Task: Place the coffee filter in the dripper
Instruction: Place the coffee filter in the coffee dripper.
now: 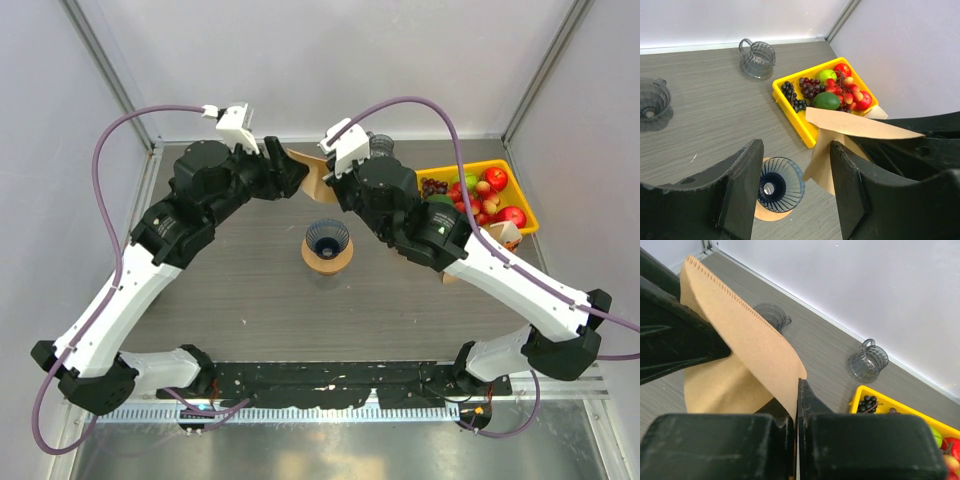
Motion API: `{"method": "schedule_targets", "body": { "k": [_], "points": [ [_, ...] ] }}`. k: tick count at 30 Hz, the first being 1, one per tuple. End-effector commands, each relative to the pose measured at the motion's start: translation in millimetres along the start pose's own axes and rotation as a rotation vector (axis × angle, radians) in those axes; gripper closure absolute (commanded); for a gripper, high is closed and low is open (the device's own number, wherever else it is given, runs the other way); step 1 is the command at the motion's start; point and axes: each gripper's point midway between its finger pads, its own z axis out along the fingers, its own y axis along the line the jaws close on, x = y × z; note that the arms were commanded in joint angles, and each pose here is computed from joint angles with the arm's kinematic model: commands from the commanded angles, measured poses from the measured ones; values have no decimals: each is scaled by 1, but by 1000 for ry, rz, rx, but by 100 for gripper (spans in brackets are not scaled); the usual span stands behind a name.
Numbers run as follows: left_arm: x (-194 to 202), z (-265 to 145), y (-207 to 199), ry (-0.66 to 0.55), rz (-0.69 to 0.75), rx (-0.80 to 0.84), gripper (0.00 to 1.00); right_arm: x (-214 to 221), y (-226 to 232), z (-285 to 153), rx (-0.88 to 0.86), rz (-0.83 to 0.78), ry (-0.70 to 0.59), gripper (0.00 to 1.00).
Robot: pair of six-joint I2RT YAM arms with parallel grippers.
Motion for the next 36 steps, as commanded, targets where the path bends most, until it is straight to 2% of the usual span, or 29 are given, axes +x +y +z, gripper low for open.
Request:
{"method": "schedule_targets", "body": {
  "k": [1,6,18,24,28,36],
  "points": [
    [-15,6,-3,-63,-32,-12,41,-24,-5,-3,43,124,-55,95],
    [-22,13,-5,-83,-45,-12,39,-24,2,3,62,130,-54,95],
    [-25,1,-9,-140,-156,26,21,-16,-6,8,169,127,-46,95],
    [-11,10,-1,-89,-182,-26,28,-24,-3,6,144,185,-70,95],
    [-15,17,-1,-98,-184,-35,33,-22,-1,9,151,199,-59,95],
    [-21,27,-1,-106,-206,-55,32,-21,-2,11,191,236,-50,95]
  ]
}}
